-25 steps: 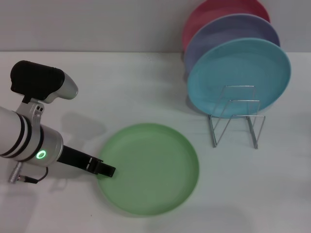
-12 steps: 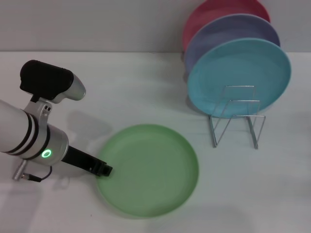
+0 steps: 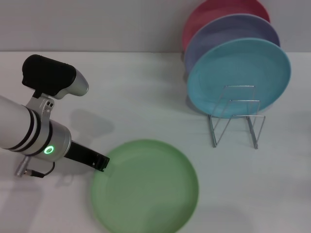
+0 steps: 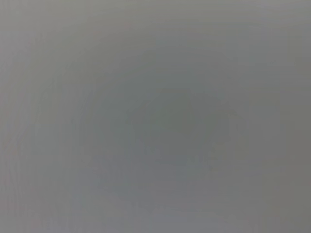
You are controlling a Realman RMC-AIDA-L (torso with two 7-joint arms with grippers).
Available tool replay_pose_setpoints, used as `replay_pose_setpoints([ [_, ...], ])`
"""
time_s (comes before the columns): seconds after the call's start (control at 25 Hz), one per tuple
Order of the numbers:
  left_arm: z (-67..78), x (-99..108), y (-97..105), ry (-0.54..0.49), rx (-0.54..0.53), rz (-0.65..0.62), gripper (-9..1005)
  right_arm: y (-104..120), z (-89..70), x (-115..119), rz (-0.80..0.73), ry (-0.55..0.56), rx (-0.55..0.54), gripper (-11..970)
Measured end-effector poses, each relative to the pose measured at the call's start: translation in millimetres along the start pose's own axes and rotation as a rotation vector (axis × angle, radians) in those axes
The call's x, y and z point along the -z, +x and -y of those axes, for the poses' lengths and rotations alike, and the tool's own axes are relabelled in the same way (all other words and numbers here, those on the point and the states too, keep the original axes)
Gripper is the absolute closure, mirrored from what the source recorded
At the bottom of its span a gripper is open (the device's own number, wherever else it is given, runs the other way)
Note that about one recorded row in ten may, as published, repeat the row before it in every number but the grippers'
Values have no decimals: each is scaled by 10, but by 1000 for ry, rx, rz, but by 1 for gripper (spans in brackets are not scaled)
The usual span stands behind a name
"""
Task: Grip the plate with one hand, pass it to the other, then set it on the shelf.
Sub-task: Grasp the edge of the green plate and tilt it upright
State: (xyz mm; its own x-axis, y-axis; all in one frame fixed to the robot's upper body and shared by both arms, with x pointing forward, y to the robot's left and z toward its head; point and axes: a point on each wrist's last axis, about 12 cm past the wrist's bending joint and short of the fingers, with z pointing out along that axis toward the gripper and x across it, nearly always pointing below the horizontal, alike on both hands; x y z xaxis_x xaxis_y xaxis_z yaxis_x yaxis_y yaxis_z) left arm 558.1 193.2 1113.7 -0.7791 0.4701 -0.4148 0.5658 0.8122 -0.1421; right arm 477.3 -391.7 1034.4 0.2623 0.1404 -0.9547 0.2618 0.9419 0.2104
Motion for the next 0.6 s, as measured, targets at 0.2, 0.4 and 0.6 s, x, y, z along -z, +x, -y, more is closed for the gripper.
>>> replay_pose_setpoints([
  [0.2,11,20,-23,-3,-8,10,906,-6,-3,-7,4,-2,0,190],
  [0.4,18,75,-51,-10,-19,34,960,-10,-6,-12,7,-3,0,191],
  [0.6,13,108,-74,-14,-31,49,957,-53,-39,-13,45,-27,-4,191],
])
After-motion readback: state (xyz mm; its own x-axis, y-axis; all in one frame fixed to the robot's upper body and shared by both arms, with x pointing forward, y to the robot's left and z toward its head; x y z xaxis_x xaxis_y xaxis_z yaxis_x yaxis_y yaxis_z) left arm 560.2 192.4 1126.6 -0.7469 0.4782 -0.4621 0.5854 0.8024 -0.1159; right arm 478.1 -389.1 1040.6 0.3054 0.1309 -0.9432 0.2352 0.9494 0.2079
